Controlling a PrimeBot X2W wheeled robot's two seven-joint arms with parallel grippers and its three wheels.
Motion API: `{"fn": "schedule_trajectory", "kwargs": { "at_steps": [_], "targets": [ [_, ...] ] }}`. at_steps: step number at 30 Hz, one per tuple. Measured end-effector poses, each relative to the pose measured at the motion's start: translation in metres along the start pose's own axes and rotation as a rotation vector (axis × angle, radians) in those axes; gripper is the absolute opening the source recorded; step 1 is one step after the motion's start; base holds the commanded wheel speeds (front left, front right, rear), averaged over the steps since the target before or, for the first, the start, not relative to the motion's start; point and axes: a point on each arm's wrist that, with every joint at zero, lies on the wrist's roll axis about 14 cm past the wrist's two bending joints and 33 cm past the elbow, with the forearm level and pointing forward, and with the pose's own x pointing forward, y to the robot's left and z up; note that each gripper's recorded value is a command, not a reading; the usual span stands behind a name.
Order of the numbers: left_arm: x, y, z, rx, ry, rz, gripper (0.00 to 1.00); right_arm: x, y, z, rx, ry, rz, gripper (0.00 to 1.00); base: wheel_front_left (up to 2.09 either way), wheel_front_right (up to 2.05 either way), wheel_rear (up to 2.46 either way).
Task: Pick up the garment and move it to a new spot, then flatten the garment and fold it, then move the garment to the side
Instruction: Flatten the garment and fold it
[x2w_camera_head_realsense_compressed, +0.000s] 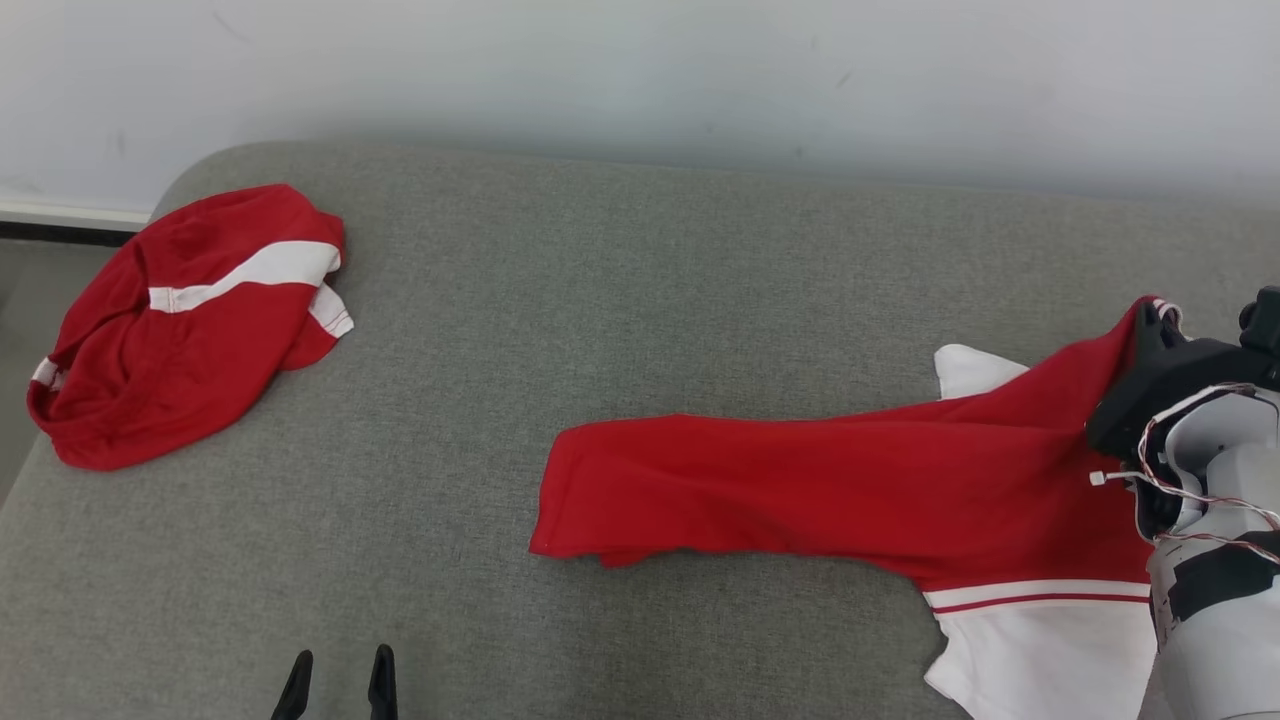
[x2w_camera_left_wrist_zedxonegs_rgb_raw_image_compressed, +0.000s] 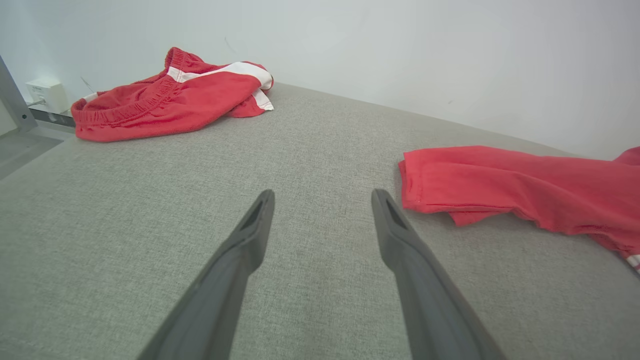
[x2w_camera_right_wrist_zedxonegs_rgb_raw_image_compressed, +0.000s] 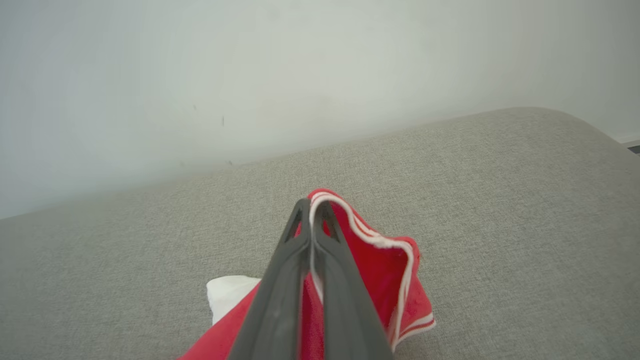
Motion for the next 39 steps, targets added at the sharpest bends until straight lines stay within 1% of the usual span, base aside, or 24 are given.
{"fn": "schedule_trajectory", "kwargs": {
  "at_steps": [4,7,12,16,18,24,32,35,39],
  "targets": [
    [-0.003,0.008,0.0,0.003,0.004,0.031,1.0,0.006,0.004,-0.025,-0.034,0.081,0.006,1.0,0.0,0.0,0.0],
    [-0.005,0.012,0.001,0.005,-0.003,0.041,1.0,0.005,0.001,-0.029,-0.054,0.096,0.003,1.0,0.0,0.0,0.0],
    [-0.006,0.008,0.004,0.0,-0.015,0.028,1.0,-0.007,-0.022,-0.014,-0.118,0.044,-0.032,1.0,0.0,0.0,0.0],
    [-0.009,0.003,0.005,-0.006,-0.024,0.01,1.0,-0.028,-0.04,-0.005,-0.186,-0.029,-0.057,1.0,0.0,0.0,0.0],
    [-0.011,0.002,0.006,-0.008,-0.028,0.004,1.0,-0.04,-0.044,-0.003,-0.203,-0.072,-0.059,1.0,0.0,0.0,0.0],
    [-0.012,0.002,0.011,-0.003,-0.047,-0.007,1.0,-0.079,-0.023,-0.008,-0.197,-0.202,0.005,1.0,0.0,0.0,0.0],
    [-0.01,-0.002,0.028,0.018,-0.105,-0.033,1.0,-0.147,0.0,-0.002,-0.243,-0.354,0.085,1.0,0.0,0.0,0.0],
    [-0.011,-0.002,0.03,0.022,-0.114,-0.037,1.0,-0.17,0.009,-0.006,-0.258,-0.383,0.114,1.0,0.0,0.0,0.0],
    [-0.011,-0.006,0.032,0.024,-0.121,-0.051,1.0,-0.192,0.011,-0.02,-0.258,-0.373,0.117,1.0,0.0,0.0,0.0]
  ]
}}
